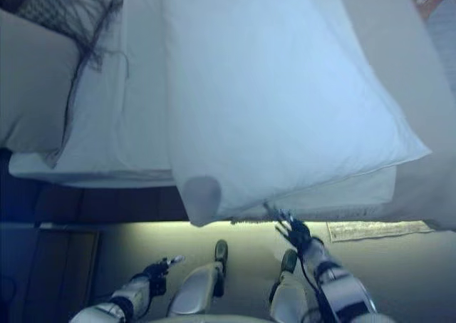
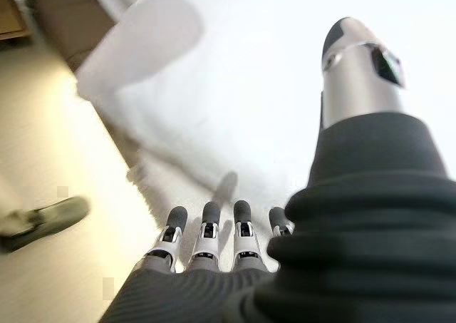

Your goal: Make the bed neatly

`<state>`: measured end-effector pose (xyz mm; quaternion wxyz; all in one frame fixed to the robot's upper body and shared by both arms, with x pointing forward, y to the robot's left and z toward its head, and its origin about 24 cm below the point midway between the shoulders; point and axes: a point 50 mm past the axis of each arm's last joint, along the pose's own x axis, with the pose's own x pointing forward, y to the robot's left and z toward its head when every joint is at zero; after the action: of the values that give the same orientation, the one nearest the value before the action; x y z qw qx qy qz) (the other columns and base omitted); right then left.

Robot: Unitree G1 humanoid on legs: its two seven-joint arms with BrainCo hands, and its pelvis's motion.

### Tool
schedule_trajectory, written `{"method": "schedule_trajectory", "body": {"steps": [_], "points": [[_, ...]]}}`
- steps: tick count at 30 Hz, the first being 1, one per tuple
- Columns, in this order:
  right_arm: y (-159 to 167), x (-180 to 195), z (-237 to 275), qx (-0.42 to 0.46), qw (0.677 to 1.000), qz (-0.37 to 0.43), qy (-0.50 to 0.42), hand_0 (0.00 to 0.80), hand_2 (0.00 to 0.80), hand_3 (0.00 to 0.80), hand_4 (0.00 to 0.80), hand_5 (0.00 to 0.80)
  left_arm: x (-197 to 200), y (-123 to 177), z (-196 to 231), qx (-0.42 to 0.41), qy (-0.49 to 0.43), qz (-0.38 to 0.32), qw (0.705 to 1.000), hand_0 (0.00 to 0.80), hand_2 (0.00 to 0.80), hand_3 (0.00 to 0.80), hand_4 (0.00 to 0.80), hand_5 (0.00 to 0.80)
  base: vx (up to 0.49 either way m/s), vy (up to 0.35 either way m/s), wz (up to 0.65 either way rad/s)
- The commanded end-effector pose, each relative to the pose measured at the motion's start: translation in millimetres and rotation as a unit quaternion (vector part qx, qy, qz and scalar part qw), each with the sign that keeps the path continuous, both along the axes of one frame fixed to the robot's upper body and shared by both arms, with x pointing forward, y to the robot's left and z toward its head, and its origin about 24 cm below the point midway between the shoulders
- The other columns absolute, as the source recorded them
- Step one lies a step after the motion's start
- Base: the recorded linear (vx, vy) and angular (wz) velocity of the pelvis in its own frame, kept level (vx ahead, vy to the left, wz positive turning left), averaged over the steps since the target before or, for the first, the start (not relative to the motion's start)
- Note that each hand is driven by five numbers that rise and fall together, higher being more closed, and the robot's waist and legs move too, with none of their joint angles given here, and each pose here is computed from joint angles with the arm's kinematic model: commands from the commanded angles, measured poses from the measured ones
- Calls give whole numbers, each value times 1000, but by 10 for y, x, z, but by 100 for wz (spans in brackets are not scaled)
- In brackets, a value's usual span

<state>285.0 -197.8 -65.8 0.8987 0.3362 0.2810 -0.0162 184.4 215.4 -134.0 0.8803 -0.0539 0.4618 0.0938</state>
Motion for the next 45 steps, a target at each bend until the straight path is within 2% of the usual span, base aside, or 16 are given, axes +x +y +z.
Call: {"method": "schedule_trajectory", "body": {"steps": [1, 6, 9, 12, 16, 25, 39, 45], "points": [[-85, 224, 253, 20, 998, -32, -54, 0, 0, 0, 0, 0, 314, 2, 179, -37, -76, 24, 996, 0, 0, 0, 0, 0, -73, -101, 10], [-228, 447, 536, 14, 996, -50, -75, 0, 0, 0, 0, 0, 603, -64, 385, -108, -153, 46, 981, 0, 0, 0, 0, 0, -63, -104, 16], [-356, 589, 747, -2, 994, -69, -89, 0, 0, 0, 0, 0, 743, -128, 499, -174, -195, 77, 962, 0, 0, 0, 0, 0, -66, -19, 11], [-470, 692, 922, -19, 991, -96, -88, 0, 0, 0, 0, 0, 877, -193, 626, -194, -233, 73, 950, 0, 0, 0, 0, 0, -81, 7, 9], [-559, 702, 968, -29, 991, -110, -72, 0, 0, 0, 0, 0, 960, -273, 721, -206, -258, 74, 941, 0, 0, 0, 0, 0, -61, 25, 19], [-524, 627, 832, -25, 994, -106, -33, 0, 0, 0, 0, 0, 1018, -340, 797, -223, -283, 87, 929, 0, 0, 0, 0, 0, -37, 47, 3], [-585, 780, 1127, -48, 991, -100, -72, 0, 0, 0, 0, 0, 1044, -440, 875, -242, -298, 78, 920, 0, 0, 0, 0, 0, -2, 5, -1], [-625, 875, 1359, -49, 987, -95, -123, 0, 0, 0, 0, 0, 1050, -460, 919, -253, -312, 77, 913, 0, 0, 0, 0, 0, 0, 0, 0]]}}
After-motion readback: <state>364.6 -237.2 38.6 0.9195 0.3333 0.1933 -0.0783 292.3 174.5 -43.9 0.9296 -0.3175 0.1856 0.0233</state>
